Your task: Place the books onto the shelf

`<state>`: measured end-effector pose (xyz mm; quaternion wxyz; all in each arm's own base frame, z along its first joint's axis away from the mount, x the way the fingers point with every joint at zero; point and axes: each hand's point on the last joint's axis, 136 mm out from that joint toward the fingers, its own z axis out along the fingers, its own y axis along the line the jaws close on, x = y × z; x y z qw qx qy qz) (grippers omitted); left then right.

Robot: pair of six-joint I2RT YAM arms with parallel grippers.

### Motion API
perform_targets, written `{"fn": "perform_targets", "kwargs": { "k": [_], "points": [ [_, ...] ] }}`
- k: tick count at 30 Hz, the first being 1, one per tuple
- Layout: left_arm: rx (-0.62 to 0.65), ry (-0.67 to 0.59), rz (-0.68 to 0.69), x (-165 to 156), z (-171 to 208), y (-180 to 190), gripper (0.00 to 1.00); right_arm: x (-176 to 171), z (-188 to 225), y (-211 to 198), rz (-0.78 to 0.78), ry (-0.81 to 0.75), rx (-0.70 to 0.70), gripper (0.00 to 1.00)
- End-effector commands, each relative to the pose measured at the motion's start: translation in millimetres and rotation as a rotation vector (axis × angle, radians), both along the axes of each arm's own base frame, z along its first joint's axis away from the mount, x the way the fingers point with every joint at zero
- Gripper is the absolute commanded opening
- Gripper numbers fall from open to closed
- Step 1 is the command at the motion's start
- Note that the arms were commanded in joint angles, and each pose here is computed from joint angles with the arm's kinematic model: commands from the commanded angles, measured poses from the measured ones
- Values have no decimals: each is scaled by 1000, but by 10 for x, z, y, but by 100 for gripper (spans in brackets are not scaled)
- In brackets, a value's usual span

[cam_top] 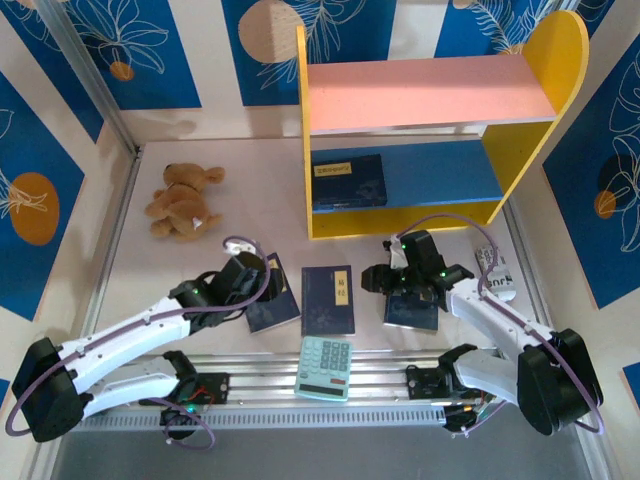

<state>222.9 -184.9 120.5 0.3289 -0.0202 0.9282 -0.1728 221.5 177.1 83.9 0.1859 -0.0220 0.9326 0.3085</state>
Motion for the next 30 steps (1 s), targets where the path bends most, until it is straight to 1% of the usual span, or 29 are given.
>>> {"fn": "perform_targets", "kwargs": {
  "k": [1,4,9,13,17,23,30],
  "points": [
    [-34,28,-17,-64,-102,-52,64,-27,-3,37,-19,-22,0,49],
    [-26,56,-50,-75,-197,-123,64,-110,-13,108,7,-7,-4,50],
    [-8,94,-116,-77,-225,-277,65,-165,-12,187,22,6,-34,50],
    [5,110,-154,-73,-310,-355,65,-162,-140,193,11,30,-68,50],
    [-5,132,-187,-76,-423,-449,65,-156,-224,232,13,46,-69,49],
    [11,128,-197,-44,-448,-479,65,-70,-332,305,15,60,-73,49],
    [10,124,-192,-89,-416,-434,65,7,-458,433,34,79,-85,49]
  ]
}}
